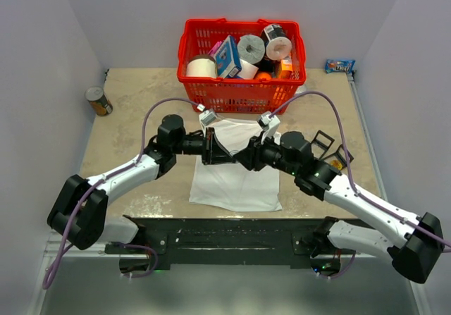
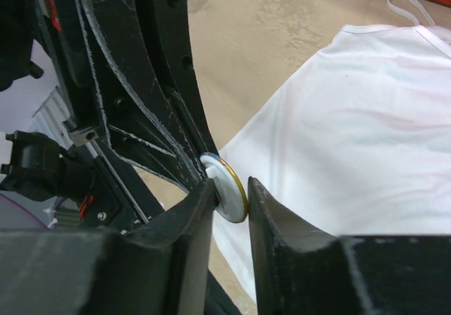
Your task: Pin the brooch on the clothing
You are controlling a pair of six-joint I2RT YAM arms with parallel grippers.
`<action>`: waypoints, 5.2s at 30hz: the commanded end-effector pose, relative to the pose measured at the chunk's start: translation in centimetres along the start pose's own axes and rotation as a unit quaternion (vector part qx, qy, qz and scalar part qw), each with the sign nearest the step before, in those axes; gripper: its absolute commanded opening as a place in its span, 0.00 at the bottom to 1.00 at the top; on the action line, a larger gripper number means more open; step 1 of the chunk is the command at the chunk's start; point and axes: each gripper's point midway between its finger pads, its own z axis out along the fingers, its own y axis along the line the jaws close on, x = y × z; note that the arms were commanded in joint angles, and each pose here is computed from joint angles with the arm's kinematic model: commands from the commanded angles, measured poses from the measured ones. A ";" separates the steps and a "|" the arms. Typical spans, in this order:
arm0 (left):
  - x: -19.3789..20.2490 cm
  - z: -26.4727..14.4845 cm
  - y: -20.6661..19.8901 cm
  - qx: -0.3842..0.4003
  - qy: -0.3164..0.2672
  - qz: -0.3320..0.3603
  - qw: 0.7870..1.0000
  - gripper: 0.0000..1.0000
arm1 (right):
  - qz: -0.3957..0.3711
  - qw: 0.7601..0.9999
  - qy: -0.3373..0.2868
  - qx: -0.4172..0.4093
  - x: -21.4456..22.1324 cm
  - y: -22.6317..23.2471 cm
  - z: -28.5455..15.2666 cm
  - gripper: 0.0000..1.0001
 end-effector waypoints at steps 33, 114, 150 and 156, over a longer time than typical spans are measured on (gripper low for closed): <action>-6.9 -1.9 9.8 -0.332 -0.046 0.098 0.937 0.00 | 0.061 0.946 -0.003 0.319 -0.6 -14.9 1.1 0.51; 6.1 10.1 22.5 -0.373 0.130 0.052 0.917 0.00 | 0.125 0.948 -0.005 0.292 5.7 -18.7 7.8 0.00; 4.3 11.1 20.6 -0.257 0.102 -0.006 0.961 0.00 | 0.070 0.942 -0.044 0.326 2.0 -19.6 -2.5 0.76; 3.5 11.2 20.1 -0.217 0.090 -0.006 0.972 0.00 | 0.074 0.958 -0.034 0.273 3.0 -19.9 -1.7 0.76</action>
